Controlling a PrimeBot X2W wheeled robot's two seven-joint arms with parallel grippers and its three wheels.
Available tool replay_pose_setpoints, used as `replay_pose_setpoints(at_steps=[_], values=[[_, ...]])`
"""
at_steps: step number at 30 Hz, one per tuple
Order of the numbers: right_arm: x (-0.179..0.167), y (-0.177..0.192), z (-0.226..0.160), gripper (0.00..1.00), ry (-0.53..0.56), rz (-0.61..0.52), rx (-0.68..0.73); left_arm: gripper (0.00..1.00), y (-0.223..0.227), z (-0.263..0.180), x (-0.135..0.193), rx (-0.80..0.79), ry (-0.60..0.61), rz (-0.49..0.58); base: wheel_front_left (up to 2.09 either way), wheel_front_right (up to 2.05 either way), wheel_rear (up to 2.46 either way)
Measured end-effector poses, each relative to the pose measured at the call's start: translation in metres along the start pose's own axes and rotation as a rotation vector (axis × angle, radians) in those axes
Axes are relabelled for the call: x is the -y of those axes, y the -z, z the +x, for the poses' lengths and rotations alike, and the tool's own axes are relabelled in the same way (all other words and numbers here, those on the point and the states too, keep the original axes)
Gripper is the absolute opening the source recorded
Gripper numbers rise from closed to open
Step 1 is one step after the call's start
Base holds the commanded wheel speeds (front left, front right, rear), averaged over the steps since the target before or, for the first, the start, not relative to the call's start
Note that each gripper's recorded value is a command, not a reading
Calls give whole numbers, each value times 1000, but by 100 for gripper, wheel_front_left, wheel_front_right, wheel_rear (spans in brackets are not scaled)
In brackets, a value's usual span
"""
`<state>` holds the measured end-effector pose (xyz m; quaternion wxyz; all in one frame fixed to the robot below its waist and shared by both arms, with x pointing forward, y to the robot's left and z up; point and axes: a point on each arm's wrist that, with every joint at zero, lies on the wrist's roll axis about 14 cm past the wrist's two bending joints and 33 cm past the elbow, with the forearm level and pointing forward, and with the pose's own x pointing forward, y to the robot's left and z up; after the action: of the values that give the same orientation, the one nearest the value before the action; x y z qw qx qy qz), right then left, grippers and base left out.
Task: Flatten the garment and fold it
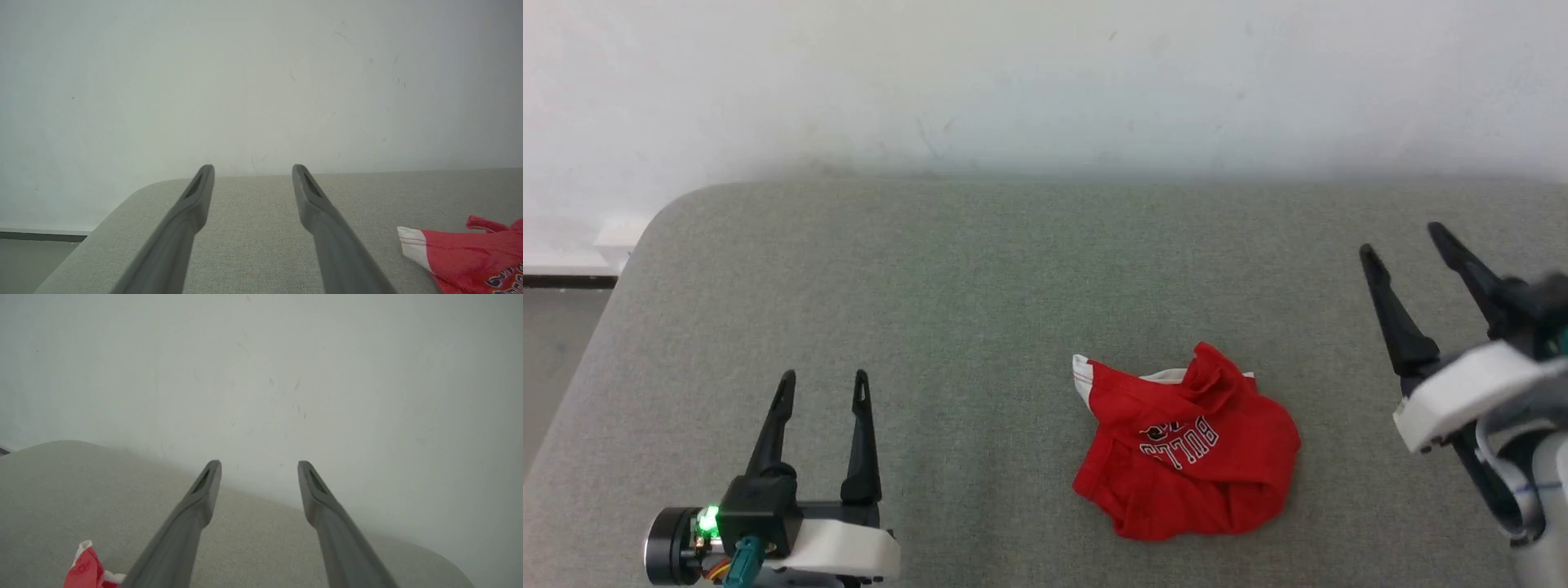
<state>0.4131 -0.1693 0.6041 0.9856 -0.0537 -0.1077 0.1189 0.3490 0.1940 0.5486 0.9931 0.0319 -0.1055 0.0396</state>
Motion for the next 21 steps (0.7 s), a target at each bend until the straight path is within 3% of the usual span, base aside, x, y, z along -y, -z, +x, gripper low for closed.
replay_pose_setpoints(at_steps=[5,10,15,21], values=[[-18,40,21,100,-163,-18,-366,100,3,-1,-4,-12,-15,4,0,0,0],[-36,100,-6,100,-342,-44,-804,100,9,0,-8,-29,-32,9,0,0,0],[-45,137,-17,100,-404,-10,-1015,100,12,8,-8,-35,-37,8,0,0,0],[-84,189,-38,100,-481,104,-1184,100,19,15,-10,-51,-53,5,0,0,0]])
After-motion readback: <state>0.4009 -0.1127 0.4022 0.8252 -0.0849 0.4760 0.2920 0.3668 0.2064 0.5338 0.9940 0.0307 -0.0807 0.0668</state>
